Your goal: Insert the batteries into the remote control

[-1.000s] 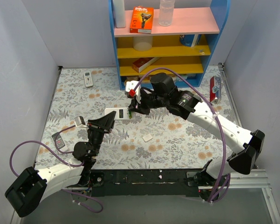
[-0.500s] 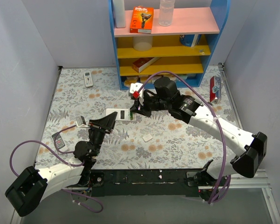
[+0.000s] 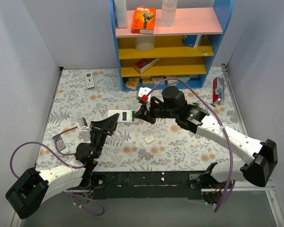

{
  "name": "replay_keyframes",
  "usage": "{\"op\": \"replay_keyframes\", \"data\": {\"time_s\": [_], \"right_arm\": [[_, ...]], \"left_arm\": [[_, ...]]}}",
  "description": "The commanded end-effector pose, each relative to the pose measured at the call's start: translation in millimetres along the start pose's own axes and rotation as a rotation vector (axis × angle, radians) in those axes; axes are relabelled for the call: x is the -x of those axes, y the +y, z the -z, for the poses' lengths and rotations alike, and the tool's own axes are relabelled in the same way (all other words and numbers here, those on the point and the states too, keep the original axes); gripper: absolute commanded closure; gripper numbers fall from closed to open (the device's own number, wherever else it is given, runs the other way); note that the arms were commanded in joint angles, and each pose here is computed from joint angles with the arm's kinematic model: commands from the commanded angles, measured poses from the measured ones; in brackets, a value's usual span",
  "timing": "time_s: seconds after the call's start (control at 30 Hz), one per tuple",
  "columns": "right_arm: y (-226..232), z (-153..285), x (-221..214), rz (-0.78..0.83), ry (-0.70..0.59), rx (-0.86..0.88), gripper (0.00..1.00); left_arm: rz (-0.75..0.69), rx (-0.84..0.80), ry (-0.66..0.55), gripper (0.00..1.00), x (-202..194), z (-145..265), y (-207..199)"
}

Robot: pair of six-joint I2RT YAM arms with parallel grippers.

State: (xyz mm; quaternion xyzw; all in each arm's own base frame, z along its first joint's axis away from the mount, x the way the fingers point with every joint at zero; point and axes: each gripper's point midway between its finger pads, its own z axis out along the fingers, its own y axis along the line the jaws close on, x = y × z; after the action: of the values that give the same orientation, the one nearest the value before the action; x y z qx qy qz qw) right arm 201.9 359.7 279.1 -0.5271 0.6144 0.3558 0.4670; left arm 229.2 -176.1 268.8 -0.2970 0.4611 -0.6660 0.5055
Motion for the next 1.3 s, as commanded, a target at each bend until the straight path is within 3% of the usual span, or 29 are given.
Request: {"op": "replay_keyframes", "data": {"time_s": [0.0,0.3,0.53,0.93,1.27], "right_arm": [[-1,6,6,-0.037,-0.027,-0.024,0.91],[-16,22,30,0.008,-0.047,-0.115,0.82],[-17,24,53,0.066,-0.084,-0.096,0.64],[-4,13,67,0.104,-0.109,0.016,0.61],[-2,7,66,0.111,-0.099,0.047,0.66]], "left_arm": [[0.309,-0.036,-0.002,1.0,12,35,-2],[0.308,-0.02,-0.002,1.0,12,36,3],[0.307,-0.018,-0.001,1.0,11,36,3],[0.307,-0.018,-0.001,1.0,11,36,3],[0.307,-0.023,-0.001,1.0,11,35,1]]}}
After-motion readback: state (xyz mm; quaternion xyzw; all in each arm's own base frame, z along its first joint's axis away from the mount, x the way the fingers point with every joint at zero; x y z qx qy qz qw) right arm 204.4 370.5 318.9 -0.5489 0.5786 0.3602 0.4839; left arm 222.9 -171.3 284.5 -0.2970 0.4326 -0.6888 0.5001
